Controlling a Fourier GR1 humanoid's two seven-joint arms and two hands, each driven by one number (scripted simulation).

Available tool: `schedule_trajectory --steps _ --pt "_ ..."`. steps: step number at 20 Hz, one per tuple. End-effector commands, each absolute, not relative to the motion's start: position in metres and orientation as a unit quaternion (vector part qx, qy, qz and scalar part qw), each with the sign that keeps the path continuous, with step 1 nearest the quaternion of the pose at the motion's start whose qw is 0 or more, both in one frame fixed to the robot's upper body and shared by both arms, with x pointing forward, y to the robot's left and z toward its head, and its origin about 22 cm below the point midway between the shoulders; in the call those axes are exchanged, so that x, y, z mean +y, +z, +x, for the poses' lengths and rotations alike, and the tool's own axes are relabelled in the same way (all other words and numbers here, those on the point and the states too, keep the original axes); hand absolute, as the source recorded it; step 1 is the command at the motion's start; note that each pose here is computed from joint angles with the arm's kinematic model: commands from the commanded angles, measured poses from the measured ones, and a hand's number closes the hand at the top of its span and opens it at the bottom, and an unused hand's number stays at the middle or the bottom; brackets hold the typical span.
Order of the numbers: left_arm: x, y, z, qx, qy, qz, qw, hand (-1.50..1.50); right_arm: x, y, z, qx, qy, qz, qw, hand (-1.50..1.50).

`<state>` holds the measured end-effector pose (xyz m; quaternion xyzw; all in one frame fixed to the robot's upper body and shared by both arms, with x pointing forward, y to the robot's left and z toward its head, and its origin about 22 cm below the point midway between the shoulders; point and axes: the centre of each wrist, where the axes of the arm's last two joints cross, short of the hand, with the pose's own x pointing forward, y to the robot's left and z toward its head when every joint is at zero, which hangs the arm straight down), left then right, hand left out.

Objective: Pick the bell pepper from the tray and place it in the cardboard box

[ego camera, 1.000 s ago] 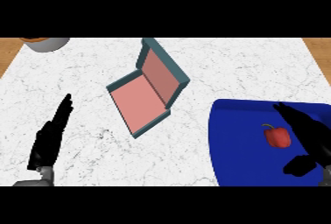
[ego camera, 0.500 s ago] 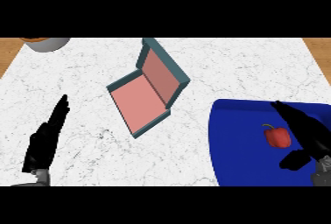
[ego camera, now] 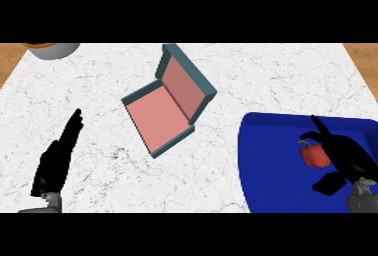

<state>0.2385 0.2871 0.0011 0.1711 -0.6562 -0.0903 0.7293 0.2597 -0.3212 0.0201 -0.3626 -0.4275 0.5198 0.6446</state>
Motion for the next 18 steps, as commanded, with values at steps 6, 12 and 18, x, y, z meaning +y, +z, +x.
schedule_trajectory --steps 6,12,18 --pt "0.295 0.007 0.241 -0.653 -0.097 0.170 0.732 0.00 -0.325 0.023 0.249 -0.462 0.513 -0.455 0.563 1.50" --pt "0.294 0.010 0.233 -0.652 -0.093 0.174 0.732 0.00 -0.269 0.038 0.276 -0.459 0.496 -0.451 0.583 1.50" --pt "0.274 0.004 0.237 -0.656 -0.087 0.172 0.730 0.00 -0.221 0.038 0.253 -0.463 0.465 -0.453 0.604 1.50"
